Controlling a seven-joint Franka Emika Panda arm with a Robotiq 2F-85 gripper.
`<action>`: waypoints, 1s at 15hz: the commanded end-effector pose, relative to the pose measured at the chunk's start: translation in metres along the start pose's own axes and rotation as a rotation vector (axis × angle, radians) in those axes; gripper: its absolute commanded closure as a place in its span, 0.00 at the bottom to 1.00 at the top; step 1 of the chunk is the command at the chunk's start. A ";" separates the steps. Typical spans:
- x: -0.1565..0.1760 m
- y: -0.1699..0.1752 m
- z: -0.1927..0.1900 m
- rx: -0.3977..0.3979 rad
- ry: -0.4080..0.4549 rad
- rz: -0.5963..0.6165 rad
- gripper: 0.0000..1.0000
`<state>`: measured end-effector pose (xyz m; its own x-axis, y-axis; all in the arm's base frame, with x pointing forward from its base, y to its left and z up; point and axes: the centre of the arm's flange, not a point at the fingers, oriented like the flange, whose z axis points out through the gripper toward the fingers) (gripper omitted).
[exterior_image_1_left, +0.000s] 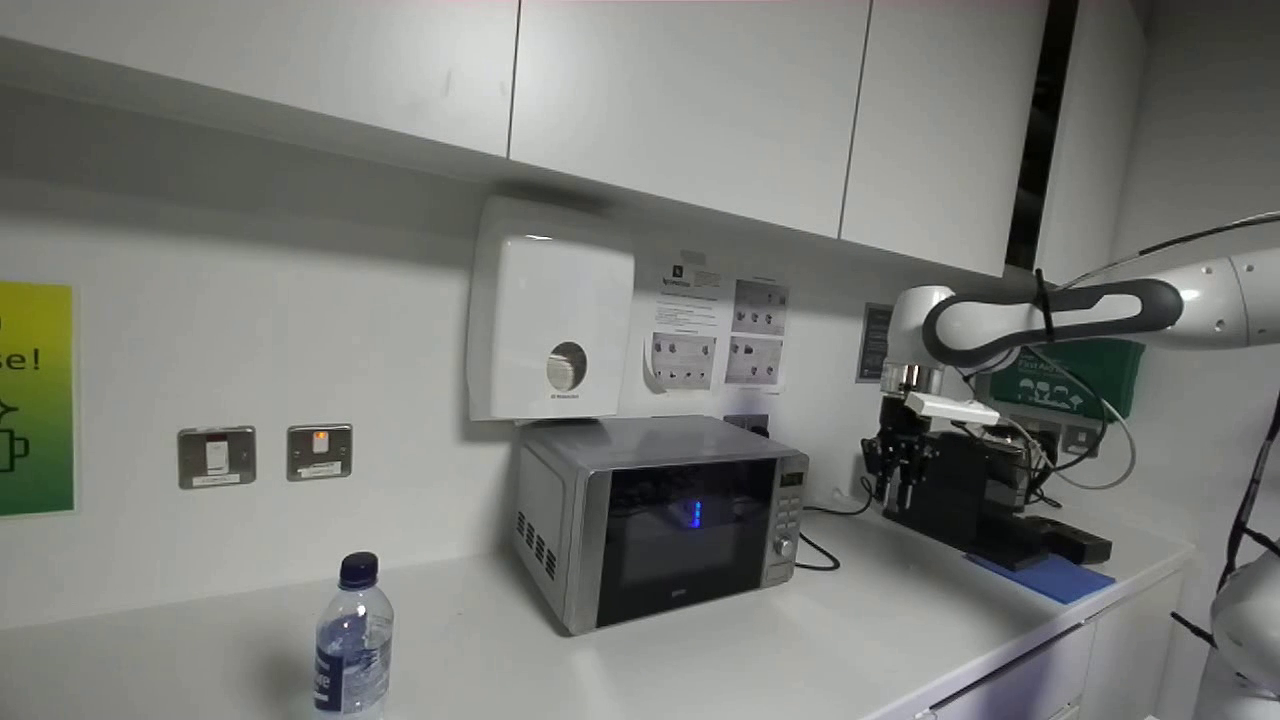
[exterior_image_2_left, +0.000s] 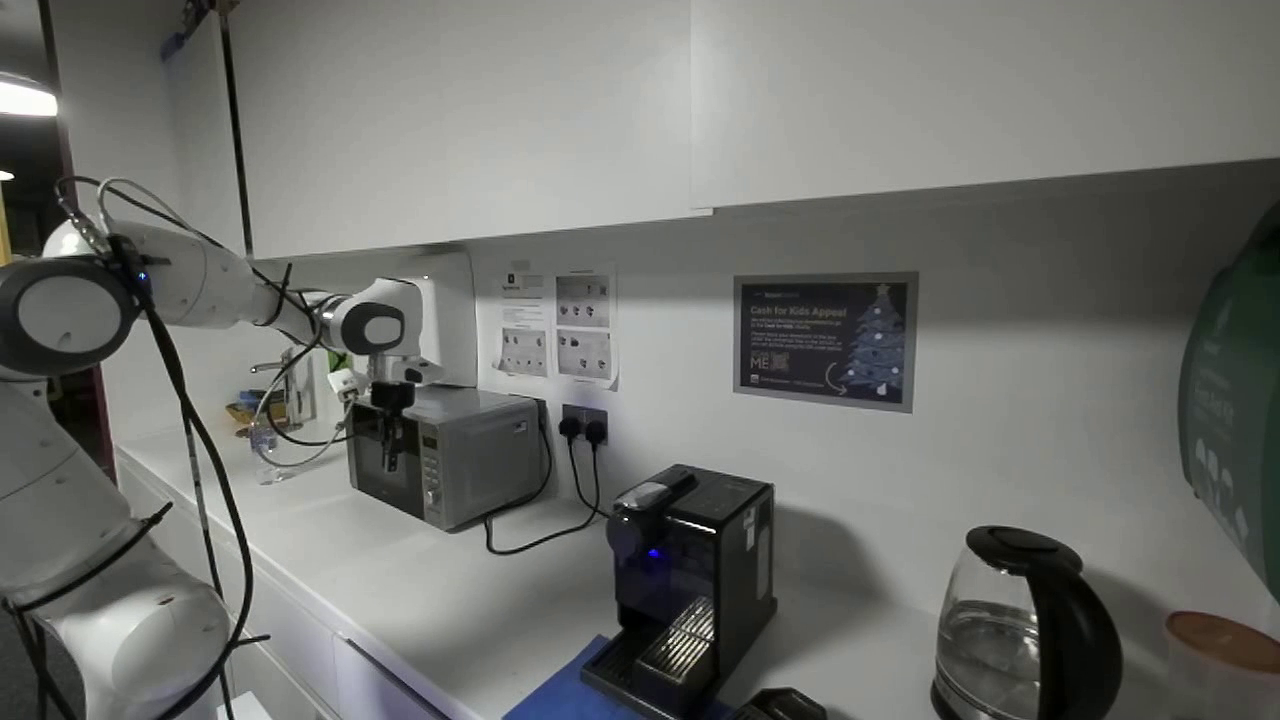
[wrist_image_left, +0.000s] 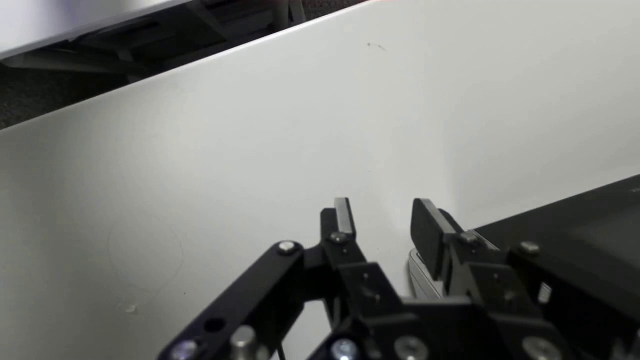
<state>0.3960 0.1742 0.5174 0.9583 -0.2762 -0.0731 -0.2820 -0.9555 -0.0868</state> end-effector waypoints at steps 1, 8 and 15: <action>-0.018 -0.014 0.008 -0.058 -0.008 0.039 0.29; -0.028 -0.026 0.021 -0.117 0.016 0.045 0.00; -0.022 -0.040 0.039 -0.160 0.041 -0.056 0.00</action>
<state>0.3778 0.2180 0.4882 0.9622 -0.2674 -0.0522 -0.2648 -0.9629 0.0514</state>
